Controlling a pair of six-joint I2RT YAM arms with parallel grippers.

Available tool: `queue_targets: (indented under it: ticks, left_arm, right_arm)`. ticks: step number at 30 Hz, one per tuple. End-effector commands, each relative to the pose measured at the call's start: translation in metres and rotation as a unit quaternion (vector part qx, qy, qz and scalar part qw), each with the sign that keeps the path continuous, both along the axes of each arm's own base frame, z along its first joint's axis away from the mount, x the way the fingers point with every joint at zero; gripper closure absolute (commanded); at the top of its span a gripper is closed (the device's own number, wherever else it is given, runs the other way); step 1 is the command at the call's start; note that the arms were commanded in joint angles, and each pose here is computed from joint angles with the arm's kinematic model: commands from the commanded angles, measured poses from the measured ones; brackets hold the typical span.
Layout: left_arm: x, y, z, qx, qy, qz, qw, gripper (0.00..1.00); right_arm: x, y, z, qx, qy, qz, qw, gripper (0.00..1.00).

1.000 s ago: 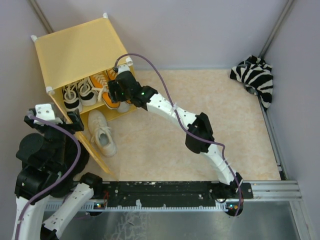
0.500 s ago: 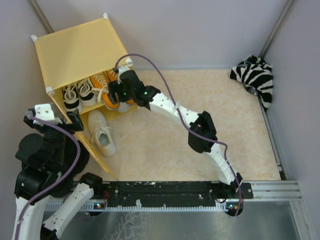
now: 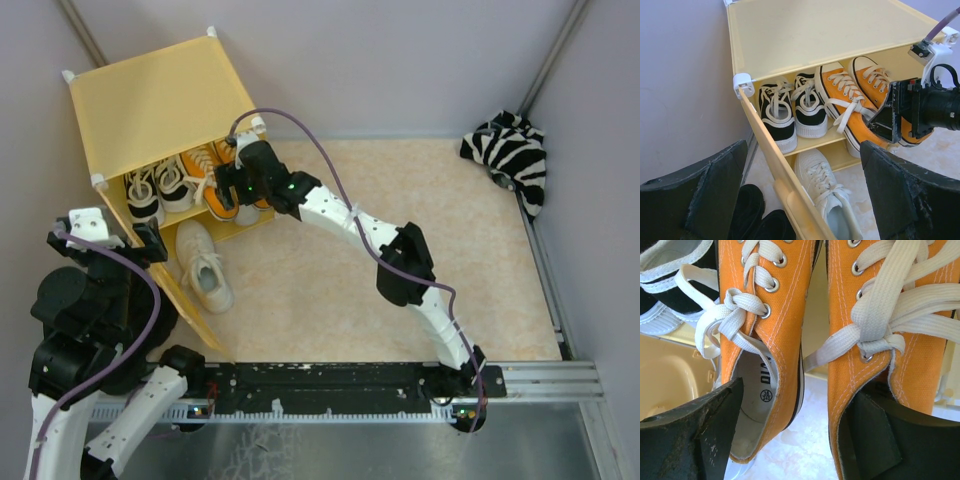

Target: Place and organize the shoes in the shoe cabinet

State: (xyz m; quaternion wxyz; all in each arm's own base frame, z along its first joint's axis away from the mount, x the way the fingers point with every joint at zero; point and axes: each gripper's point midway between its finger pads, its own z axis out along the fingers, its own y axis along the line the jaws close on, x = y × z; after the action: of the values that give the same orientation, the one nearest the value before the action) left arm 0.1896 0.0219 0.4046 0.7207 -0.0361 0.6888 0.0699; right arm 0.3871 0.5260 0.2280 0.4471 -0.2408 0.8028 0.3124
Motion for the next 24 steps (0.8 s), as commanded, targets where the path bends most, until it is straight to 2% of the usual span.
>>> queue_targets:
  ticks: [1,6,14,19,24]
  left_arm:
    - [-0.006,0.000,0.012,-0.015,-0.020,-0.007,1.000,0.01]
    - [-0.008,0.002,0.011,-0.014,-0.017,-0.003,1.000,0.01]
    - [-0.009,0.004,0.007,-0.011,-0.014,0.001,1.000,0.01]
    - [-0.010,0.005,0.007,-0.007,-0.017,0.003,1.000,0.01]
    - [-0.011,0.005,0.008,-0.010,-0.020,0.000,1.000,0.01]
  right_arm:
    - [-0.015,-0.034,0.255,0.212,-0.233,-0.011,0.949,0.20]
    - [-0.014,-0.019,0.224,0.179,-0.210,0.015,0.961,0.21]
    - [-0.001,-0.002,0.132,0.047,-0.178,0.049,0.982,0.21]
    - [-0.010,0.003,0.101,-0.031,-0.202,0.100,0.974,0.20]
    - [-0.006,0.005,0.093,-0.049,-0.219,0.113,0.968,0.14]
